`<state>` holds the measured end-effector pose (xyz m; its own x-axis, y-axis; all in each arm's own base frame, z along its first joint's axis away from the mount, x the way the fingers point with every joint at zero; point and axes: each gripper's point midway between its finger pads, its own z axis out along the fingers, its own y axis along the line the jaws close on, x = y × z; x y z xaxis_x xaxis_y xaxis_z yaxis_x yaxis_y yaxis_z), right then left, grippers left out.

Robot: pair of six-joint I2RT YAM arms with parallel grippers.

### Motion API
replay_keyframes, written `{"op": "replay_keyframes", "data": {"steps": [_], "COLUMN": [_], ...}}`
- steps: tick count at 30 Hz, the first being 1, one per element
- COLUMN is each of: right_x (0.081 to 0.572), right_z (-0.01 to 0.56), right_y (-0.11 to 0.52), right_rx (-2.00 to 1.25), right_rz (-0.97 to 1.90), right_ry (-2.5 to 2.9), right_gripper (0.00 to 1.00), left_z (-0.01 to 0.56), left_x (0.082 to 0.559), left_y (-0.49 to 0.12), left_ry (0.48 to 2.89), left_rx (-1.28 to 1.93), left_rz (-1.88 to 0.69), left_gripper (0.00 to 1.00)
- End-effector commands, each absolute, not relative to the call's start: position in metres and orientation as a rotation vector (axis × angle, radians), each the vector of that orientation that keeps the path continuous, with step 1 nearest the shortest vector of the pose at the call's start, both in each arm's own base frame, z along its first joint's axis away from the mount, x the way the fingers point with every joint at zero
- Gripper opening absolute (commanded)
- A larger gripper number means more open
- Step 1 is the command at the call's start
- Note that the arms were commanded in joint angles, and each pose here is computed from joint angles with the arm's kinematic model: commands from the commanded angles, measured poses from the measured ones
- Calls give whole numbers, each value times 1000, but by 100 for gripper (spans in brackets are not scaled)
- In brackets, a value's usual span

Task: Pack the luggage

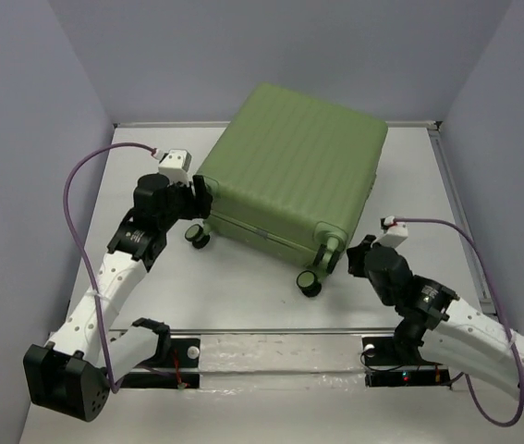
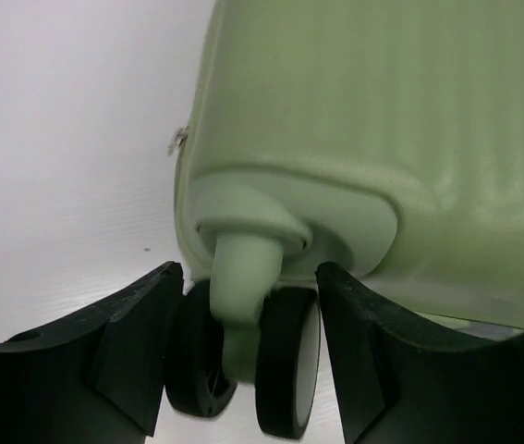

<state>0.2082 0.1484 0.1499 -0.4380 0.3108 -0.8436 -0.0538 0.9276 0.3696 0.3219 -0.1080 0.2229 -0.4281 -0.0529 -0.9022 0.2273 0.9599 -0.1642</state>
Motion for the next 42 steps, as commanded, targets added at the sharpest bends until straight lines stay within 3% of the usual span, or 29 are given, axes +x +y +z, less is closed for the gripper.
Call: {"op": "replay_keyframes", "data": {"steps": [1,6,9,20,23,24,28,31,36,42], "right_x": [265,321,361,422,426,426,411,380,300,232], "right_z": [183,197,189,239,251,264,281,307,320,262], "right_y": [113,90,112,153,157,160,146,128,138,130], "right_rx": [238,287,172,-109,-149,-167,-128,-97,-150,-46], "right_rz": [309,389,476,599,626,639,577,512,661,730], "right_ry": [1927,1898,1956,1870,1853,1829,1854,1825,1770,1751], "right_gripper": [7,7,14,25,33,46,74,83,78,39], "left_z": [215,213,212,201,204,201,211,219,232,262], "left_x": [296,279,266,227,221,216,216,218,214,215], "left_y": [-167,-186,-197,-215,-228,-232,-233,-233,-241,-250], "left_ry": [2008,2005,2013,2019,1997,2003,1966,1938,1882,1771], "left_rx": [275,336,367,292,274,282,219,179,74,13], "left_rz": [-673,-743,-777,-979,-1057,-1080,-1120,-1144,-1296,-1444], "left_gripper": [6,6,6,6,6,6,6,6,6,6]}}
